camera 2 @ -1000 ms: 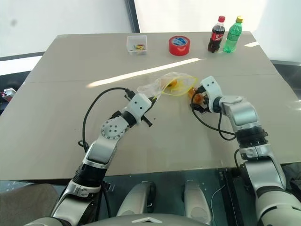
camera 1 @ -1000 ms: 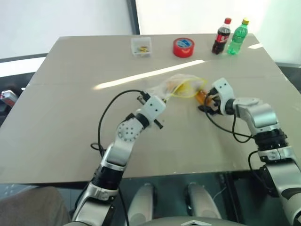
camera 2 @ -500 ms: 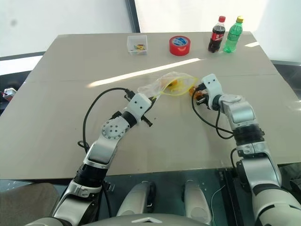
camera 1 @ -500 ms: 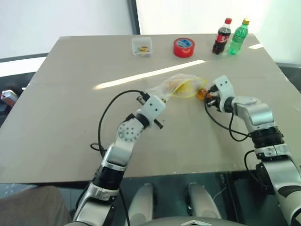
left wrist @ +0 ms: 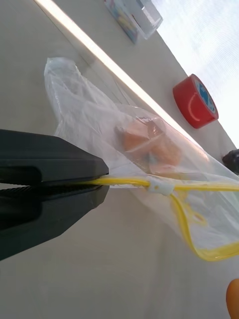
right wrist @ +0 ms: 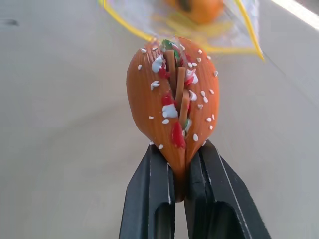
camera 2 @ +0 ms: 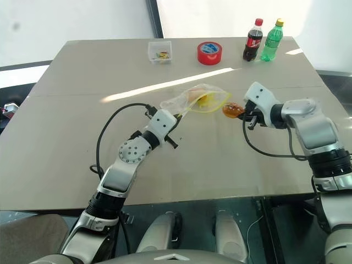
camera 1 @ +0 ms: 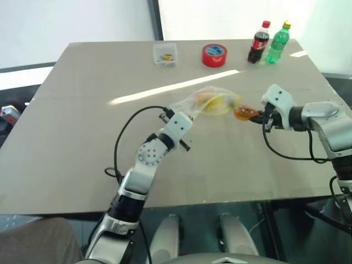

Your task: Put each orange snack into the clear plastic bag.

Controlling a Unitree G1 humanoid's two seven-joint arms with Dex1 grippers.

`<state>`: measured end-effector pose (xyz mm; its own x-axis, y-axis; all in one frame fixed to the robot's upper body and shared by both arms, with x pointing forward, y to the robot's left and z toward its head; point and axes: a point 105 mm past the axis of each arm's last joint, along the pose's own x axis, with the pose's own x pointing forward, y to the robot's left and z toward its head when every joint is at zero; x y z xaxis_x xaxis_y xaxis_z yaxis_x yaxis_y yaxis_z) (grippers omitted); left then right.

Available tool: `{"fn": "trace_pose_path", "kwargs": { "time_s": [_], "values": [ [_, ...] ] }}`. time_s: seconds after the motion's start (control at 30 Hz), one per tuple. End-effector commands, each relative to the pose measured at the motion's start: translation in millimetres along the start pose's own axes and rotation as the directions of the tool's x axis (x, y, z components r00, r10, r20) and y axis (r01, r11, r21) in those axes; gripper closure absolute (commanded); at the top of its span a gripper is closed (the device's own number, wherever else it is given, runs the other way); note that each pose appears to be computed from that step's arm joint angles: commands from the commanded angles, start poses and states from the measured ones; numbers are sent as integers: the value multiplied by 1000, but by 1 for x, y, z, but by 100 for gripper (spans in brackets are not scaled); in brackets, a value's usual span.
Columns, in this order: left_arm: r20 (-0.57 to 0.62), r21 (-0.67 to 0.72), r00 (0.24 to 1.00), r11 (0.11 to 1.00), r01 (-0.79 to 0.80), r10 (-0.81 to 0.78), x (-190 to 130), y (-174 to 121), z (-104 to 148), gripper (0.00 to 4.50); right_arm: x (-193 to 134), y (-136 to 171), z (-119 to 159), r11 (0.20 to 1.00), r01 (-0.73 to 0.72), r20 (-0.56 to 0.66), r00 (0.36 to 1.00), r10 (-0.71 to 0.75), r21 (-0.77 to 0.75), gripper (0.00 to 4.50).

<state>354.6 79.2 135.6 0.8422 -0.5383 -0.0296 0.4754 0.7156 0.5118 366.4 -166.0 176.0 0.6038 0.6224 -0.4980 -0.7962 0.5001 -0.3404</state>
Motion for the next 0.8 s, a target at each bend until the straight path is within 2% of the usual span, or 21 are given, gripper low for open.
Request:
{"fn": "trace_pose_path", "kwargs": {
  "time_s": [0.03,0.37,0.6,0.63,0.7,0.8],
  "values": [
    [40,10,999,1000,-13,13,-1,2,11,450,1,-5,25,996,33,60,998,-28,-78,447],
    [43,13,999,1000,3,-3,0,-1,11,450,32,-9,37,995,54,77,996,-48,-83,447],
    [52,14,999,1000,7,-7,2,-2,13,450,58,-18,50,974,128,78,990,-116,-184,447],
    [53,14,999,1000,7,-7,2,-2,13,450,61,-18,52,966,130,73,990,-117,-223,383],
    [55,13,998,1000,5,-6,3,-2,14,450,65,-16,53,957,124,70,992,-109,-262,331],
    [58,8,998,1000,-2,2,3,-2,15,450,68,-14,60,965,121,101,990,-99,-233,192]
  ]
}}
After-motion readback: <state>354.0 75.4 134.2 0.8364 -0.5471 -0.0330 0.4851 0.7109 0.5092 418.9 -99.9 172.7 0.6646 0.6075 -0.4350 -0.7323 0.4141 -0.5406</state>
